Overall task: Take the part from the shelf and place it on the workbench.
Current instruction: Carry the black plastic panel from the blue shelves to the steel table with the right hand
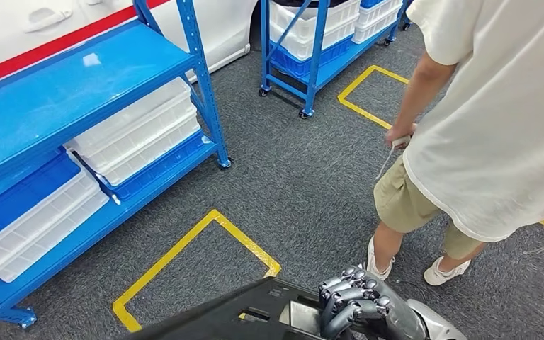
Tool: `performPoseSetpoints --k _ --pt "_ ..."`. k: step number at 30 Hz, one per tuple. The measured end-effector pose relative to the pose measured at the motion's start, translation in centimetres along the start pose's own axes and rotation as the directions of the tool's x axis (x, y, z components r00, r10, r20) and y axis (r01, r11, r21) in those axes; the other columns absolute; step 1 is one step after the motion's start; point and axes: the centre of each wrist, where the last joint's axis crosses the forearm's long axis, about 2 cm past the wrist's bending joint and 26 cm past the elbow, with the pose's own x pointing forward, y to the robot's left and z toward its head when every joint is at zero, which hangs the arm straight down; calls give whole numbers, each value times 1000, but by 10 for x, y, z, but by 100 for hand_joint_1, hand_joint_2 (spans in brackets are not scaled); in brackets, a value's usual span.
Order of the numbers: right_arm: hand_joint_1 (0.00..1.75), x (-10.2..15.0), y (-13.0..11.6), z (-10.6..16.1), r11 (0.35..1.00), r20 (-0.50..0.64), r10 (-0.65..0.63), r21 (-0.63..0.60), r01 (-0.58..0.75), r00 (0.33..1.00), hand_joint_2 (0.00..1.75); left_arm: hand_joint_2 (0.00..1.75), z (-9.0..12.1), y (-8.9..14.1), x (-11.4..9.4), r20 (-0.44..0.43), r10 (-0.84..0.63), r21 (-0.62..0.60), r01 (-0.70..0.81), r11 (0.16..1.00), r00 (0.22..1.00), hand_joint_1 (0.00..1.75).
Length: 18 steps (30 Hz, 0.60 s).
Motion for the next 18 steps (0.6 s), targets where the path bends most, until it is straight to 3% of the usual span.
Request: performPoseSetpoints --k 18 --pt "169 -6 -11 -8 999 58 -34 22 33 998 175 175 -3 20 2 89 37 -45 -33 998 995 0"
